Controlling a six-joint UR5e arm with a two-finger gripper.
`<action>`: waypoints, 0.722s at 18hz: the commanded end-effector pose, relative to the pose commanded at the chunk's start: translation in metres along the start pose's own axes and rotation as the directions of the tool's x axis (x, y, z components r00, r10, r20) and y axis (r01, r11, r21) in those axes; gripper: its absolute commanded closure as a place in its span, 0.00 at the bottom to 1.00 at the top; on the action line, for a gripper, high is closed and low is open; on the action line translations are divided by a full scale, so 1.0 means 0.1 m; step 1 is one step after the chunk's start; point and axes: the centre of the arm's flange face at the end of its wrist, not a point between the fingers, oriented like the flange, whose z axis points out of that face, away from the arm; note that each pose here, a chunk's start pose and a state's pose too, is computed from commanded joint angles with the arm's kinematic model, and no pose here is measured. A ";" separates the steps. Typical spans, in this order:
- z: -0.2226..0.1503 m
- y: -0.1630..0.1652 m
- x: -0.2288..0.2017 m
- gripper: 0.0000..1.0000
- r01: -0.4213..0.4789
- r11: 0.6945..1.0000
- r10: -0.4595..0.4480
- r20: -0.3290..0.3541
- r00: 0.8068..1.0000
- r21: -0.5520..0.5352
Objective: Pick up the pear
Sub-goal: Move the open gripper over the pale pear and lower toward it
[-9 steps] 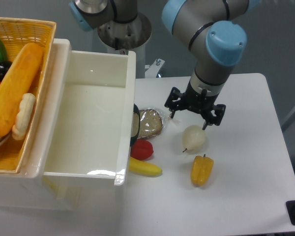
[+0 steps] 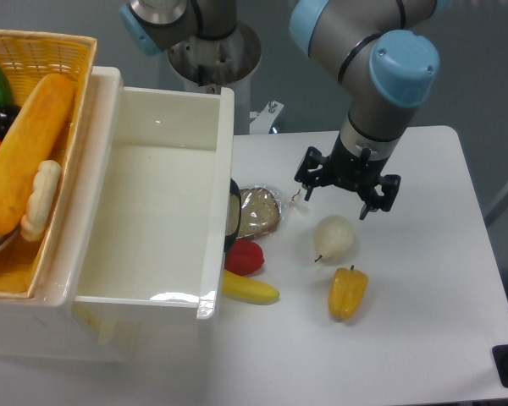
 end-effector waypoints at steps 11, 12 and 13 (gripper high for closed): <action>0.69 0.17 -0.13 0.00 0.162 0.986 -0.164 -0.042 0.986 -0.045; 0.75 0.16 -0.16 0.00 0.165 0.985 -0.167 -0.041 0.985 -0.044; 0.79 0.17 -0.19 0.00 0.170 0.984 -0.172 -0.040 0.984 -0.046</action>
